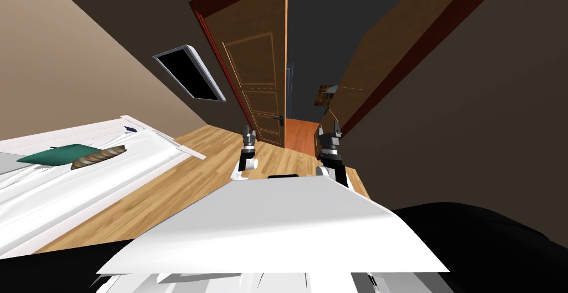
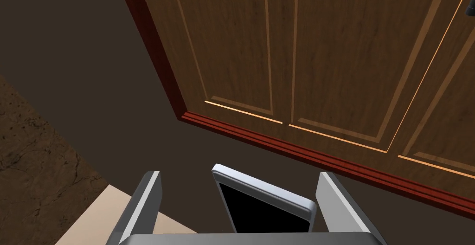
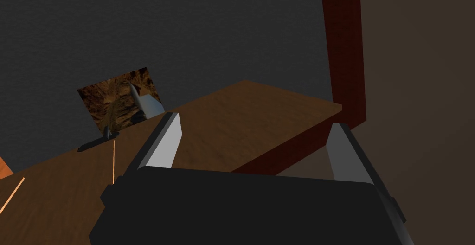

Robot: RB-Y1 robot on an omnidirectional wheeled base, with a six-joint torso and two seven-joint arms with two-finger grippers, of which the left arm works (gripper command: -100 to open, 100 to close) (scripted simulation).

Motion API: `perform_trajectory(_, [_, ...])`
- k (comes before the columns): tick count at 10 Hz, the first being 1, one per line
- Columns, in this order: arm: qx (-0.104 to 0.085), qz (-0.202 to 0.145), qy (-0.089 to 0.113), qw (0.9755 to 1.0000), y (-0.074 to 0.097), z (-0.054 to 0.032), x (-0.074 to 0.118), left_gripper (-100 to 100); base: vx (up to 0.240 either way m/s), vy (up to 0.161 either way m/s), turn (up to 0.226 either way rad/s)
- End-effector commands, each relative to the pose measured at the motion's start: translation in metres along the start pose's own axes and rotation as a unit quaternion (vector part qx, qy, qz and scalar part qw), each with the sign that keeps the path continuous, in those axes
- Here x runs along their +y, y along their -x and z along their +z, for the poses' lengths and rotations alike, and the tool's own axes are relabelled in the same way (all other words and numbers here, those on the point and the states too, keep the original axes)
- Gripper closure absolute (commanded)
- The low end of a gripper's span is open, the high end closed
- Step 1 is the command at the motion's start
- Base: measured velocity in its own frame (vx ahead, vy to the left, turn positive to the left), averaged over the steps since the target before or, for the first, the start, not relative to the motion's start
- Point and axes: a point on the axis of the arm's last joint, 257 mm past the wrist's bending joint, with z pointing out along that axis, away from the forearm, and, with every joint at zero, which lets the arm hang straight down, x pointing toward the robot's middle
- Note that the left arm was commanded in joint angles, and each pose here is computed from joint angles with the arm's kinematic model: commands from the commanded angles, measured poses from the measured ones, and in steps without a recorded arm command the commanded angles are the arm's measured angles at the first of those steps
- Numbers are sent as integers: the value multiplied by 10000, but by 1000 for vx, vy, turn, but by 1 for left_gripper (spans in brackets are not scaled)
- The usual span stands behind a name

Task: Push the door open

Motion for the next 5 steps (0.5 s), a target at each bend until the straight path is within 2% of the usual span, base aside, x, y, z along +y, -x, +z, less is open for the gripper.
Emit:
perform_trajectory(1, [74, -31, 99, 9999, -75, 59, 137, -100, 84, 31, -61])
perform_trajectory(2, [69, -29, 168, 9998, -70, 36, 201, -100, 69, 29, -20])
perform_trajectory(4, [168, -65, 301, 9994, -161, 117, 393, -100, 74, 26, -42])
perform_trajectory(5, [164, -63, 374, 9991, -156, 90, 460, -100, 59, 23, -23])
